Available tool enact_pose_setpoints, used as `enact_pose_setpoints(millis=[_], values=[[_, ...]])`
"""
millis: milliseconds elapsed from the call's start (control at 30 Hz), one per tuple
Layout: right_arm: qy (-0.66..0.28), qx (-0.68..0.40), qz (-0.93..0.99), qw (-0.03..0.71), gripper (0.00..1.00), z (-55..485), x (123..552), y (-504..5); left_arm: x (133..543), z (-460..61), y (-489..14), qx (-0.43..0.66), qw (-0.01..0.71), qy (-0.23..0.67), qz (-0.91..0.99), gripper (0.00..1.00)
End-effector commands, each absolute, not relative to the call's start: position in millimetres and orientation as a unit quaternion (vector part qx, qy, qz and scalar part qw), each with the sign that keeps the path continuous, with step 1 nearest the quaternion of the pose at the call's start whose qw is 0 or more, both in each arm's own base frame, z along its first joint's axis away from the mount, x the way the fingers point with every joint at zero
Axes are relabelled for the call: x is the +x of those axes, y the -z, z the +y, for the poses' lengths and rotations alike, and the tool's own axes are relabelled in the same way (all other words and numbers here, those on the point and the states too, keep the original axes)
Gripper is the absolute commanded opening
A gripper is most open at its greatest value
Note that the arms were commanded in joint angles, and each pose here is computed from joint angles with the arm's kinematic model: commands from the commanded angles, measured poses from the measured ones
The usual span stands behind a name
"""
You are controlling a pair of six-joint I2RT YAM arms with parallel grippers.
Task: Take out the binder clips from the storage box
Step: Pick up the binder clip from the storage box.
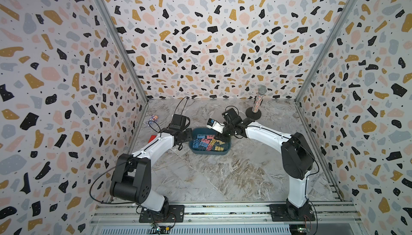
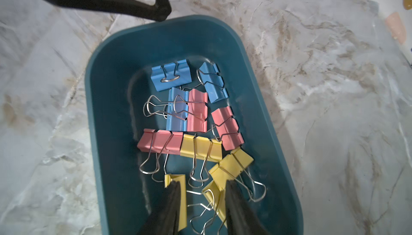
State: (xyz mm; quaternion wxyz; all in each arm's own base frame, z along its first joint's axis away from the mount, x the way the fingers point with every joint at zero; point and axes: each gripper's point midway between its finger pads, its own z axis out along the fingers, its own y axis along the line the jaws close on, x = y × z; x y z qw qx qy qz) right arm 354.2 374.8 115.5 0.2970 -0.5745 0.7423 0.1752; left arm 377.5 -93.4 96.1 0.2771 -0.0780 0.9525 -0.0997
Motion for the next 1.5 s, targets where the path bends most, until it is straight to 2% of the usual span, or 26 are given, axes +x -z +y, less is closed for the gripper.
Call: enact_pose_setpoints(millis=[0, 733, 1467], values=[[-0.144, -0.602, 0.719, 0.316, 0.37, 382.0, 364.9, -121.4, 387.6, -104.6, -97.3, -0.055, 0.293, 0.133, 0.945, 0.57], [-0.11, -0.642, 0.674, 0.349, 0.37, 409.0, 373.7, -101.4, 379.7, -109.5, -74.4, -0.059, 0.267, 0.157, 0.949, 0.36], [-0.089, -0.642, 0.669, 0.364, 0.28, 416.0, 388.0, -88.6, 372.9, -110.5, -65.4, -0.067, 0.249, 0.175, 0.95, 0.32]])
